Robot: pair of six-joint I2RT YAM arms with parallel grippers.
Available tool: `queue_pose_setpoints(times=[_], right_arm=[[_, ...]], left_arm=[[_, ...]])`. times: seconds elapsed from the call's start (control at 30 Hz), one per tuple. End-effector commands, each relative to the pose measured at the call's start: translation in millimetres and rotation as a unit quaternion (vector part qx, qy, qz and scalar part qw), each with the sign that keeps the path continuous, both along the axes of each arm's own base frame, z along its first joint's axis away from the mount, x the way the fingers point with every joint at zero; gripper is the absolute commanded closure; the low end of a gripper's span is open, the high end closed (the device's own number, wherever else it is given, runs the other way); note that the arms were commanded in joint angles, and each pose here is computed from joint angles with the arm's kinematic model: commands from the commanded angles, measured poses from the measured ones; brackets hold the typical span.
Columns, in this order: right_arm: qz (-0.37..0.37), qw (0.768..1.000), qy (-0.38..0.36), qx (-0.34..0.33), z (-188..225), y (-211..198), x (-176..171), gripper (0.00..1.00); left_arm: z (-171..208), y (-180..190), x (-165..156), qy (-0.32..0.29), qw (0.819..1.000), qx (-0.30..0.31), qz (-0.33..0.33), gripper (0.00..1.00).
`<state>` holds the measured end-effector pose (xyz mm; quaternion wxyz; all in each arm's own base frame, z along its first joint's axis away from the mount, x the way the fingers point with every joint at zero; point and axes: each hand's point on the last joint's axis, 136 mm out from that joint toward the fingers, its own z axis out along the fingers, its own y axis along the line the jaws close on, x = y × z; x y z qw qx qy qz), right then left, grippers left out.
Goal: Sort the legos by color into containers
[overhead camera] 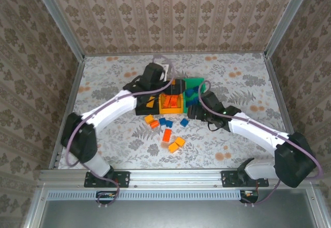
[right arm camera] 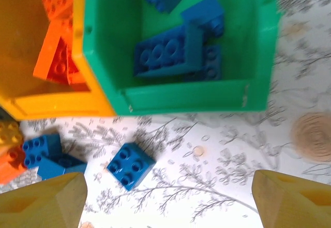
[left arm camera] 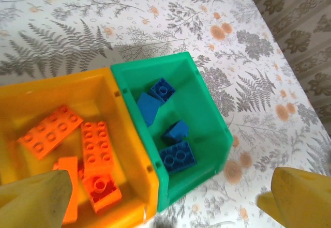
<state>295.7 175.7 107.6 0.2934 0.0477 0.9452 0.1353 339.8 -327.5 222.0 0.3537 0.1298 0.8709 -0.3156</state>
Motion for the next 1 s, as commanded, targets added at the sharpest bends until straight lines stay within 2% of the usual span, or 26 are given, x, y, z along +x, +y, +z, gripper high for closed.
queue_pose_setpoints(times=[0.0, 0.23, 0.47, 0.77, 0.97], right_arm=[[0.008, 1.000, -0.002, 0.000, -3.3, 20.4, 4.7, 0.15], [0.034, 0.999, 0.027, -0.021, -35.6, 51.2, 6.6, 0.18], [0.024, 0.996, 0.038, -0.076, -56.0, 55.5, 15.0, 0.23], [0.022, 0.989, 0.072, -0.124, -85.0, 51.0, 15.4, 0.35], [0.028, 0.989, 0.081, -0.122, -90.7, 49.4, 6.5, 0.52]], left_arm=[[7.1, 30.0, -23.7, -0.015, 0.999, -0.016, 0.033, 0.00], [-17.6, 116.0, -86.2, -0.024, 0.994, 0.008, 0.102, 0.00], [-54.6, 169.9, -125.0, -0.006, 0.987, 0.016, 0.159, 0.00], [-95.8, 192.8, -137.5, 0.028, 0.979, 0.031, 0.200, 0.00], [-100.3, 197.8, -136.1, 0.030, 0.976, 0.038, 0.212, 0.00]])
